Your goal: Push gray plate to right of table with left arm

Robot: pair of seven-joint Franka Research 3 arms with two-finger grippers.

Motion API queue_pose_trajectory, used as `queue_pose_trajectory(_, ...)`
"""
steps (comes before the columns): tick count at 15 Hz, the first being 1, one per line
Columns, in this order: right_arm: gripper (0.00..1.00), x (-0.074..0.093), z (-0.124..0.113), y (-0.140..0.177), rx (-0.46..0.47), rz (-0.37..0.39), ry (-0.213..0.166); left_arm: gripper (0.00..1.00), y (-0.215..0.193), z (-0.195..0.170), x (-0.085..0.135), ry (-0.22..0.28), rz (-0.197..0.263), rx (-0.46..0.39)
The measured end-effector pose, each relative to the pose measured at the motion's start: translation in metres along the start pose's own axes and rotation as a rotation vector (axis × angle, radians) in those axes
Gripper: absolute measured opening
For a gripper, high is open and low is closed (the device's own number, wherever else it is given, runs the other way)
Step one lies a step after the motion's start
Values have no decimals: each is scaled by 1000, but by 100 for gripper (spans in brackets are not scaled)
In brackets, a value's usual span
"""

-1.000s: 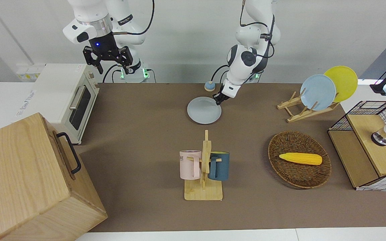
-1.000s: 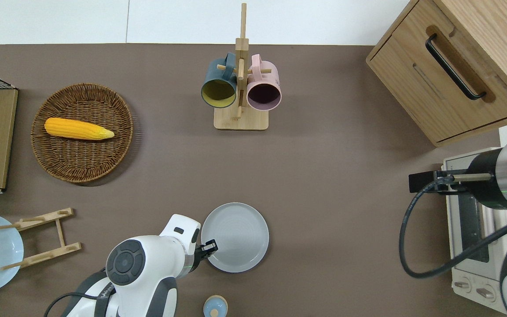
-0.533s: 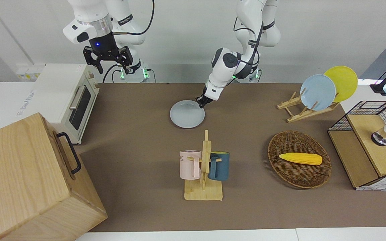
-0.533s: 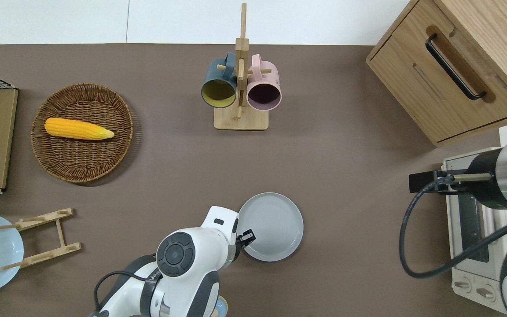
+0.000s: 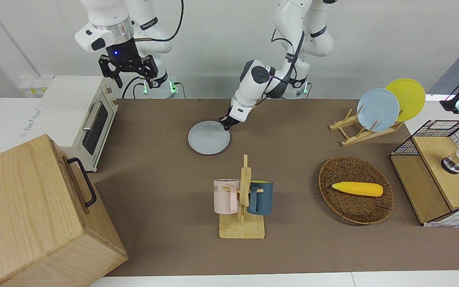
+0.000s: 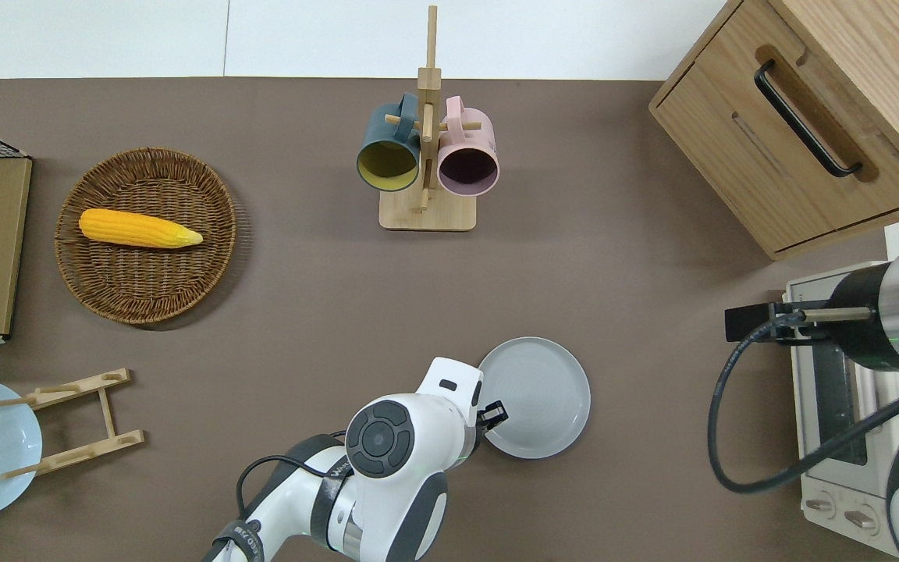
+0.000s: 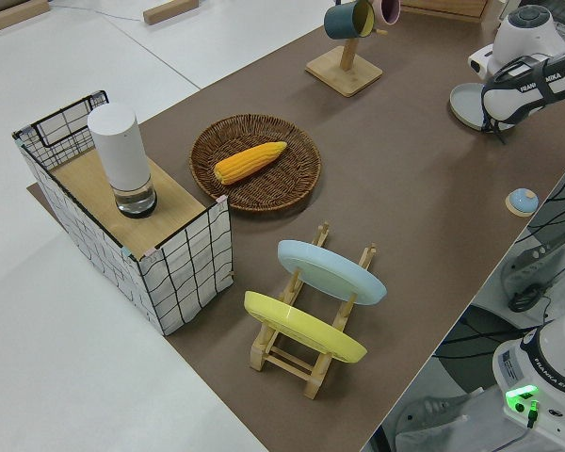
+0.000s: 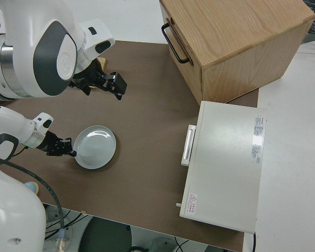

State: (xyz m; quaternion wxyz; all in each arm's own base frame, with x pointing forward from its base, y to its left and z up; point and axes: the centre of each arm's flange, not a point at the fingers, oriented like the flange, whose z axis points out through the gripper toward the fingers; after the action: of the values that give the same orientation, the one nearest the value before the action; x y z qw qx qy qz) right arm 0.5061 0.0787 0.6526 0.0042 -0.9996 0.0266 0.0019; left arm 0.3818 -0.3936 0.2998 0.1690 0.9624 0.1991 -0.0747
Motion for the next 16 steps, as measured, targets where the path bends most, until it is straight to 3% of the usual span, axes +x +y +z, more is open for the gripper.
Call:
queue_pose_trajectory(3, 100, 0, 0, 0, 0, 0, 0, 6, 13, 7, -7, 10, 5, -24)
queue_pose_trajectory(7, 100, 0, 0, 0, 0, 0, 0, 66, 20, 16, -4, 2, -3, -28)
queue_pose_trajectory(9, 100, 0, 0, 0, 0, 0, 0, 94, 24, 4, -2, -28, -7, -8)
queue_pose_trajectory(12, 100, 0, 0, 0, 0, 0, 0, 99, 18, -50, 10, -93, -25, 47)
queue_pose_trajectory(15, 100, 0, 0, 0, 0, 0, 0, 100, -20, -149, 71, -195, 14, 91)
queue_pose_trajectory(16, 100, 0, 0, 0, 0, 0, 0, 100, -31, -168, 86, -204, 35, 112)
